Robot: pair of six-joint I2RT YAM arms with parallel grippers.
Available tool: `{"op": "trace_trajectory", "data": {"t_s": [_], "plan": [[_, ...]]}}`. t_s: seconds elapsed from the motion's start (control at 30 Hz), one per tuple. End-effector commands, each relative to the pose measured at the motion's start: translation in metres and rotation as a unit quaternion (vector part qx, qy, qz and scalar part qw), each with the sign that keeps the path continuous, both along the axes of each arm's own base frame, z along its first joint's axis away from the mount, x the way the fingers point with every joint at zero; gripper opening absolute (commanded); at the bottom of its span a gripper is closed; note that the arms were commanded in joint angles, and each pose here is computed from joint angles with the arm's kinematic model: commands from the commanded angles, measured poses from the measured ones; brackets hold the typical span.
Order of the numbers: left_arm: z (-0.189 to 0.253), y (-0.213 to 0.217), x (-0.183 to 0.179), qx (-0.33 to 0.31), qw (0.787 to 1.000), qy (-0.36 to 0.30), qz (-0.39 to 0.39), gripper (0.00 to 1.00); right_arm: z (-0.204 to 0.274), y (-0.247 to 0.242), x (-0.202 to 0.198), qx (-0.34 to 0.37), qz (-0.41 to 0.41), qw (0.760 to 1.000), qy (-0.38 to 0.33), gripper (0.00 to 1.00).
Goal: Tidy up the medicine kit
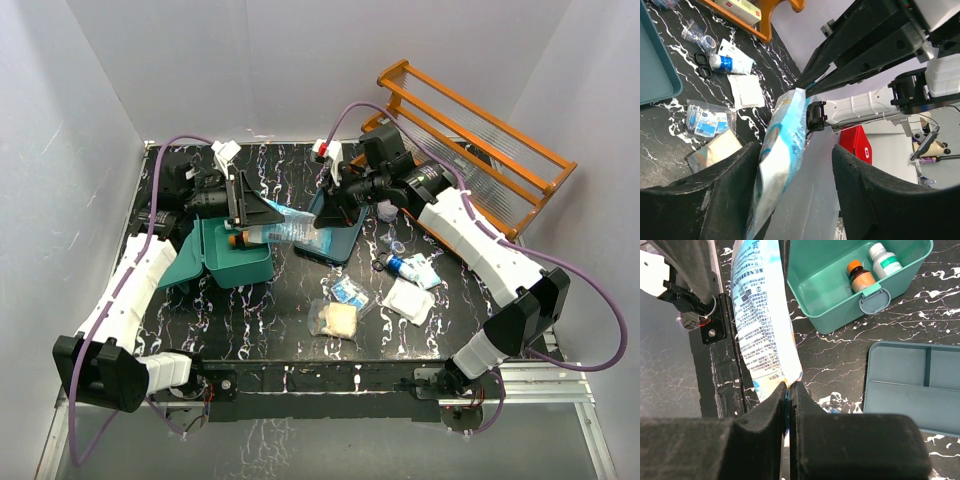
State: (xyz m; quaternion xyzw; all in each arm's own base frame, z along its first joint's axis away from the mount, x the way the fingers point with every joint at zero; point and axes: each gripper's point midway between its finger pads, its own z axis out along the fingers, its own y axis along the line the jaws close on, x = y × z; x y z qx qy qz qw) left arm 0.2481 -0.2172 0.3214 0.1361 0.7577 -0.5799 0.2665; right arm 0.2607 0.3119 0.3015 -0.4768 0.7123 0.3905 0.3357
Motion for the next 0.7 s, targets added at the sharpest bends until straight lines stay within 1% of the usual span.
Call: {"op": "trace_trajectory", "data": {"t_s": [0.0,0.1,0.2,0.4,0.5,0.53,0.57,0.6,0.67], "plan": [[0.001,0.000,-0.008,-0.008,0.999,-0.011,-0.030,0.56,0.035,0.006,0.008,0.043,0.008,0.998,-0.049,0.00],[-0.010,0.001,-0.009,0.002,0.999,-0.005,-0.034,0.53,0.039,0.003,0.015,0.051,-0.004,0.997,-0.051,0.00],[-0.013,0.001,-0.007,0.004,0.999,-0.004,-0.032,0.43,0.038,0.000,0.019,0.056,-0.011,0.997,-0.048,0.00],[-0.005,-0.002,0.008,-0.008,1.000,-0.014,-0.018,0.18,0.026,-0.001,0.015,0.045,-0.006,0.998,-0.032,0.00],[-0.005,-0.001,0.013,-0.008,1.000,-0.020,-0.012,0.11,0.018,-0.003,0.017,0.035,-0.012,0.999,-0.030,0.00],[-0.005,-0.001,0.015,-0.008,1.000,-0.021,-0.011,0.09,0.012,-0.006,0.022,0.024,-0.028,0.999,-0.031,0.00],[-0.005,0.000,0.016,-0.008,1.000,-0.022,-0.008,0.07,0.007,-0.009,0.026,0.013,-0.043,0.998,-0.031,0.03],[-0.005,0.001,0.017,-0.007,1.000,-0.023,-0.007,0.07,0.001,-0.014,0.033,0.000,-0.066,0.997,-0.034,0.08],[-0.006,0.004,0.020,-0.004,1.000,-0.020,-0.002,0.06,-0.014,-0.026,0.051,-0.033,-0.130,0.990,-0.040,0.21]]}}
